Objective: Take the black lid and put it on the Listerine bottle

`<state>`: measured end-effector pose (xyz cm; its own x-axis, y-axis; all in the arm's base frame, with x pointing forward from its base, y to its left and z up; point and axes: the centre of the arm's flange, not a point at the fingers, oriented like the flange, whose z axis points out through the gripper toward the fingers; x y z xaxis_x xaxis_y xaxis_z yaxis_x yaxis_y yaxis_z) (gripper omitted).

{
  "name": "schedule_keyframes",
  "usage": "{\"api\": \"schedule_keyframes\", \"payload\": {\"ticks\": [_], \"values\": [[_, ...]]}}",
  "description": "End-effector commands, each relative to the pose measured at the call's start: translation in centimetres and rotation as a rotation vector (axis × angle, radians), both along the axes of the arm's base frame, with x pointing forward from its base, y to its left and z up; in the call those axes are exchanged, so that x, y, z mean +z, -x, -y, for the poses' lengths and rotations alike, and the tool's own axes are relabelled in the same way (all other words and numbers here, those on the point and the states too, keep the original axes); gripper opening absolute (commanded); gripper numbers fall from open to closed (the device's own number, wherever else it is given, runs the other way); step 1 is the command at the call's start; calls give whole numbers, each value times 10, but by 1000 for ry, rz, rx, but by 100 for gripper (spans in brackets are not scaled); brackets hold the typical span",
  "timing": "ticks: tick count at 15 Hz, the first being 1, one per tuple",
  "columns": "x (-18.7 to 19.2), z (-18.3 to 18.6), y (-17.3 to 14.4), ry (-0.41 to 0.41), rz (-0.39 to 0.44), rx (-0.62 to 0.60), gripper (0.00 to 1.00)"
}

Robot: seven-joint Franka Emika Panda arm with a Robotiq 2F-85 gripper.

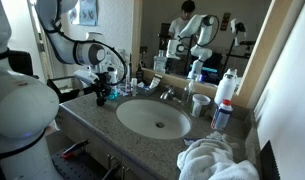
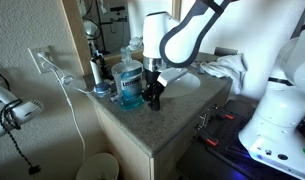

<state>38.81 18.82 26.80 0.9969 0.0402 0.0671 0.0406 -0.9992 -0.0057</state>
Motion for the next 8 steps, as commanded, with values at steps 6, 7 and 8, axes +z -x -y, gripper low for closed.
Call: {"api": "schedule_keyframes", "payload": {"ticks": [6, 7, 8], "values": [[97, 9, -12, 55, -117, -11, 20], [116, 13, -10, 61, -141, -13, 20], [133, 17, -8, 66, -158, -14, 20]]}}
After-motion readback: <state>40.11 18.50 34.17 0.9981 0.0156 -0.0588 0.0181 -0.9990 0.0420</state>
